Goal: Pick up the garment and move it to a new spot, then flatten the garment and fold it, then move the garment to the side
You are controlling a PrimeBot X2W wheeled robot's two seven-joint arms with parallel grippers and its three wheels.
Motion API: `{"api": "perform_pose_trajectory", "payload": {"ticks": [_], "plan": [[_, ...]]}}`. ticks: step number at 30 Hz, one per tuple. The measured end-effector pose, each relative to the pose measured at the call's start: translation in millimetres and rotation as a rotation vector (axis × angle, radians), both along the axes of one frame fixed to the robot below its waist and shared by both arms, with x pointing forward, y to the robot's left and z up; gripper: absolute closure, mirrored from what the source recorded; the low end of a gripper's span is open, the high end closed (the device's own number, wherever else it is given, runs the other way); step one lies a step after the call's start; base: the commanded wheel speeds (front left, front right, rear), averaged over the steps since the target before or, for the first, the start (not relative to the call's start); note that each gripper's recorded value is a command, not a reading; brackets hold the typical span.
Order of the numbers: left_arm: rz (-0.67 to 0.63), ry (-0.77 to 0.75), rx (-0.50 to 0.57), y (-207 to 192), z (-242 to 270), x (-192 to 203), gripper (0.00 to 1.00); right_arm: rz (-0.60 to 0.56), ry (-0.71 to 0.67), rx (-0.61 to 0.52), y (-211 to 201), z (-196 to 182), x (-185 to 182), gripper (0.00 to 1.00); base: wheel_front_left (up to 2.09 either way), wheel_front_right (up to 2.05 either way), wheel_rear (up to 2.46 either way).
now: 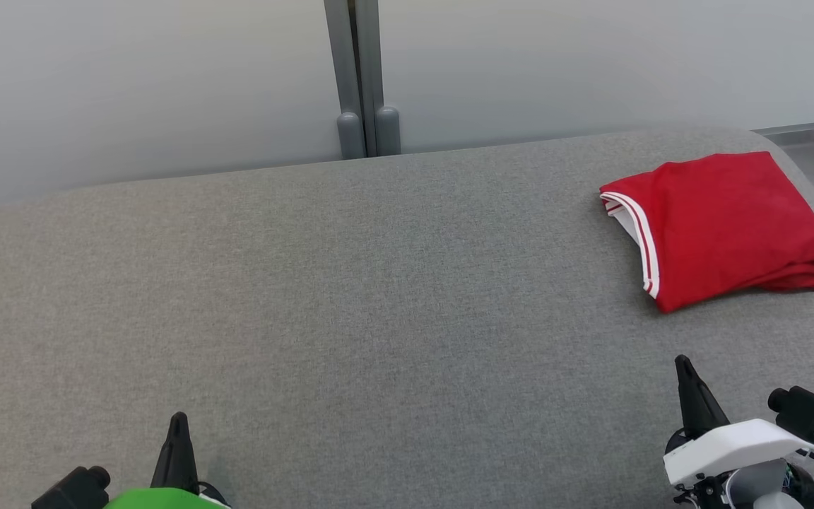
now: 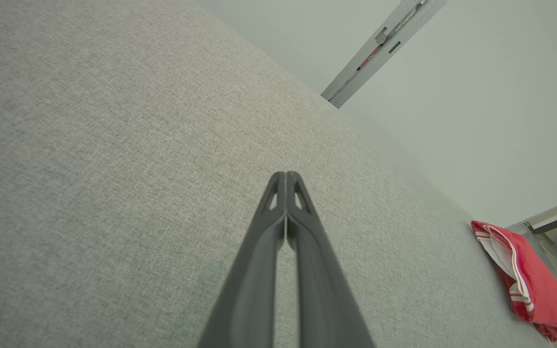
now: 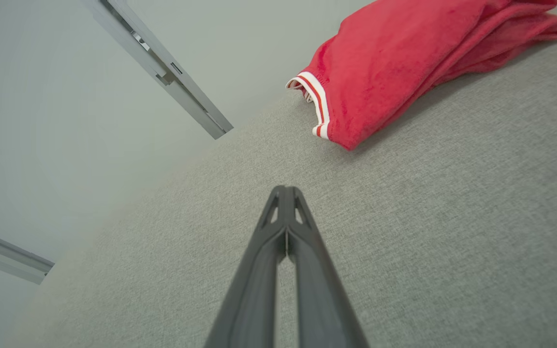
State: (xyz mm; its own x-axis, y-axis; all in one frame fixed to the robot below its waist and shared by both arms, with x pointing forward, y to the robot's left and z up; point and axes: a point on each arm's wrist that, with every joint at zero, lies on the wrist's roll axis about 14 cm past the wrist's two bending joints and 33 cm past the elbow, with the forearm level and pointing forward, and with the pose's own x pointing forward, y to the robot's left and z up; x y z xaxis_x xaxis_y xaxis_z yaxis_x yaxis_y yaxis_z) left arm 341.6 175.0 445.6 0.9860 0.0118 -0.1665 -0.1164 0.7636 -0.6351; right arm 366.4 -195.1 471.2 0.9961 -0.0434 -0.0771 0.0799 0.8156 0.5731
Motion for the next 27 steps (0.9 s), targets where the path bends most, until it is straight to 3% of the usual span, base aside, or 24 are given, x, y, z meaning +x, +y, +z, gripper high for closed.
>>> {"api": "perform_pose_trajectory", "payload": {"ticks": [27], "plan": [[0.06,-0.02,-0.314,11,14,16,1.0,-0.037,-0.009,0.348,-5,8,7,1.0,0.0,0.0,0.0]]}}
